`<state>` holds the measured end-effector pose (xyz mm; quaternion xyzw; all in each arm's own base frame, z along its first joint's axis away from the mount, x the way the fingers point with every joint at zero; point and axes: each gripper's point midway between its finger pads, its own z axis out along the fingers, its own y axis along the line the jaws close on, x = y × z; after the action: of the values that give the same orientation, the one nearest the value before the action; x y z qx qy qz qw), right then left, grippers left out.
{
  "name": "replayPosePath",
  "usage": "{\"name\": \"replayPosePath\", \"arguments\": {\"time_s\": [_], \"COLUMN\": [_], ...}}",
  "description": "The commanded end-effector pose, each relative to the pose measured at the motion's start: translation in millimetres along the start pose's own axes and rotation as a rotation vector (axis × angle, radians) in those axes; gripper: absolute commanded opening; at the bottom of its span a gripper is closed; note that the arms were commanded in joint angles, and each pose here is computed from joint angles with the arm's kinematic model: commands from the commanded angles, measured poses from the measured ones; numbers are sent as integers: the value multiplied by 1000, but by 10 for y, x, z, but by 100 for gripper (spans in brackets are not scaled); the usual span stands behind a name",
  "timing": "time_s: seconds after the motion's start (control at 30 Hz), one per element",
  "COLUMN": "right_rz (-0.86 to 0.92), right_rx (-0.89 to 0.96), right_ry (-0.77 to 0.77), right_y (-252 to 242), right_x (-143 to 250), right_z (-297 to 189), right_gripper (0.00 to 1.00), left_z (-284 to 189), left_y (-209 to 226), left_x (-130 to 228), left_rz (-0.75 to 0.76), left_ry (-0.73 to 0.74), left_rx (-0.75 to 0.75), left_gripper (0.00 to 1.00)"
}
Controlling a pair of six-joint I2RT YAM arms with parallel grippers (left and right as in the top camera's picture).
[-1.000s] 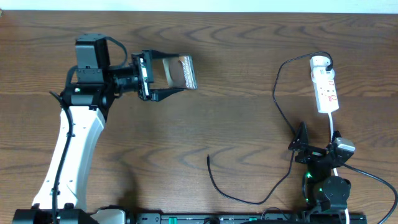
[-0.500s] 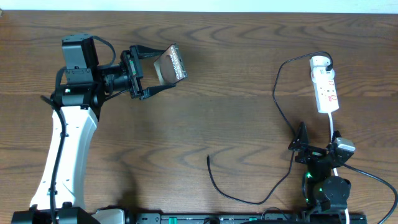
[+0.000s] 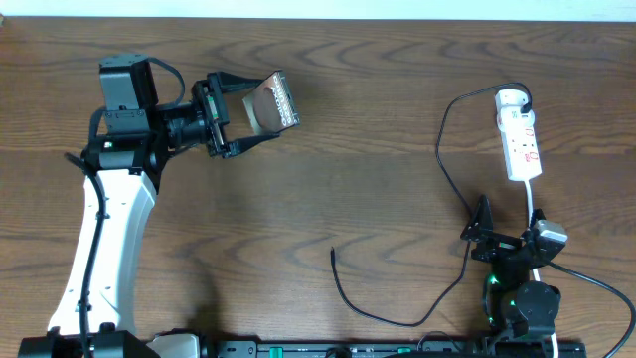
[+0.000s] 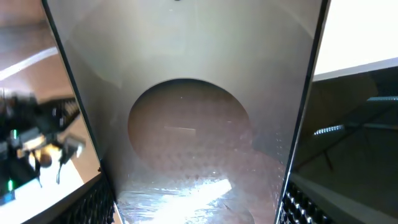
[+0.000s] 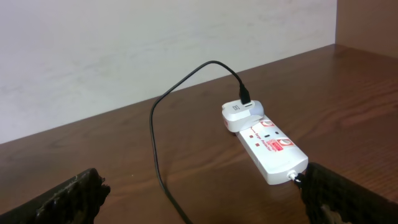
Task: Plug charger to phone and switch on socket
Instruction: 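Lift the phone with the left gripper and turn it upright toward center, then raise the right gripper and move it toward the held phone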
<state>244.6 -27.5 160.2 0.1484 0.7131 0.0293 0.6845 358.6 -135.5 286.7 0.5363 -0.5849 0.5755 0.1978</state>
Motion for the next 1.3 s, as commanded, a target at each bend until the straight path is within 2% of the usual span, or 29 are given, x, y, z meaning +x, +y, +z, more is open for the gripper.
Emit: {"name": "replayPosePath", "arguments": {"time_s": [0.0, 0.1, 0.37, 0.47, 0.6, 0.83, 0.93, 1.13, 1.27], "right_rz": [-13, -13, -13, -13, -13, -13, 31, 182, 316], "right_rx": [-5, -5, -5, -5, -5, -8, -24, -284, -444], "right_ry": [4, 4, 4, 4, 4, 6, 11, 106, 108], "right_y": [15, 15, 15, 15, 15, 21, 48, 500, 776], "right_x": [14, 14, 14, 14, 14, 16, 25, 141, -1], "right_z": [-2, -2, -2, -2, -2, -2, -2, -80, -175], "right_gripper": [99, 99, 99, 99, 99, 99, 99, 99, 99], "left_z": [-61, -48, -105, -58, 66, 197, 234, 259, 260], "left_y": [-151, -67, 482, 600, 654, 739, 763, 756, 749], "left_x": [-19, -225, -838, -895, -829, -856, -859, -871, -873], "left_rz": [261, 371, 313, 295, 261, 199, 178, 175, 178], "left_ry": [-111, -226, -506, -488, -380, -280, -248, -234, -234], "left_rx": [58, 21, -197, -239, -257, -293, -302, -302, -300], "left_gripper": [7, 7, 7, 7, 8, 7, 7, 7, 7]}}
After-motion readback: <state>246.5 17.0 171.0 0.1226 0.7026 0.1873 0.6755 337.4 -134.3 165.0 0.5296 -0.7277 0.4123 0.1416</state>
